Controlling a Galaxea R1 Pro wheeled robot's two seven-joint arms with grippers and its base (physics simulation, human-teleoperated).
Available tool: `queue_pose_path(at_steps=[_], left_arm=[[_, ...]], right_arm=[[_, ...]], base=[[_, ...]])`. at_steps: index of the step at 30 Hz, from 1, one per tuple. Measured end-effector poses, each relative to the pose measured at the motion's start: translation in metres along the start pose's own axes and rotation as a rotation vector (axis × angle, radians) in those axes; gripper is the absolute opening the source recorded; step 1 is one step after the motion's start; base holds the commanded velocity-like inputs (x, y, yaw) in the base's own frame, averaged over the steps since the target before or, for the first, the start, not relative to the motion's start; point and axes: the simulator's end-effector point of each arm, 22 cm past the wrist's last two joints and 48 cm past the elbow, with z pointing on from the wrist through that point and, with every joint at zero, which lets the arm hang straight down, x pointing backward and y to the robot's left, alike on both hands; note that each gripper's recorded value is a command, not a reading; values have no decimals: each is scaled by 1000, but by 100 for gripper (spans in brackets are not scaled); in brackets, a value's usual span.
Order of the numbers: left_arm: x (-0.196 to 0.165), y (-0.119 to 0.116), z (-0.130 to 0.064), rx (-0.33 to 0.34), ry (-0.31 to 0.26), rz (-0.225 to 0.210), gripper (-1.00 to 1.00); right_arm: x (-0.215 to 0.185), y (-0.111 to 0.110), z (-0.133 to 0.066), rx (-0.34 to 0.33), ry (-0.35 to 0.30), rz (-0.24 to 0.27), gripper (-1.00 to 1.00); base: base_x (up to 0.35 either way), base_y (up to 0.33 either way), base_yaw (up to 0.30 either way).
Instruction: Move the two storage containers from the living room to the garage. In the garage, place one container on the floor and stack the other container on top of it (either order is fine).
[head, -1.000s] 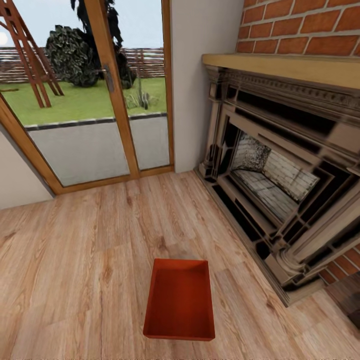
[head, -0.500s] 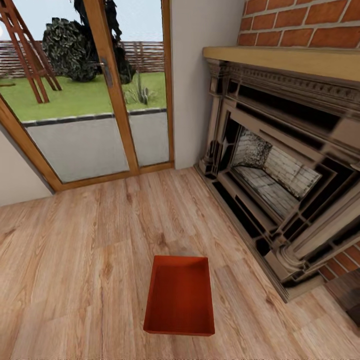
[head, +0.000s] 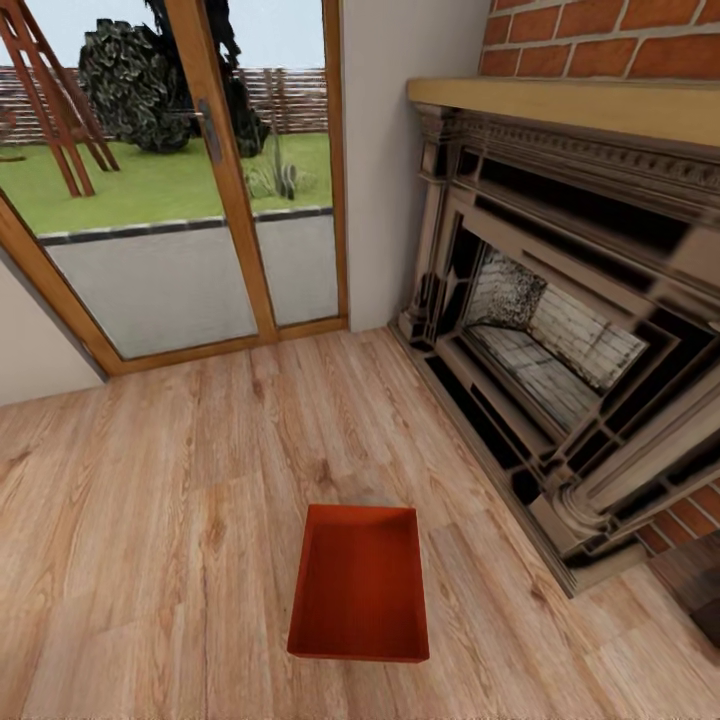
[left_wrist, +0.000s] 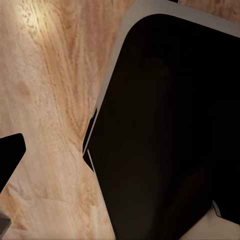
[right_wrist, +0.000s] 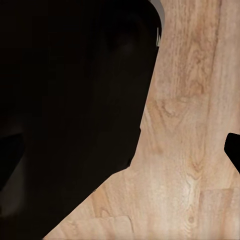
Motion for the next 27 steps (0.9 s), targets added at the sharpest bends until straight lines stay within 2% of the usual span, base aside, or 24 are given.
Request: queue_pose_path(at_steps=[27], left_arm=[[16,6,3,-15,40,5,100]], right_arm=[[17,3,1,-8,42,0,100]], base=[[0,0,0]])
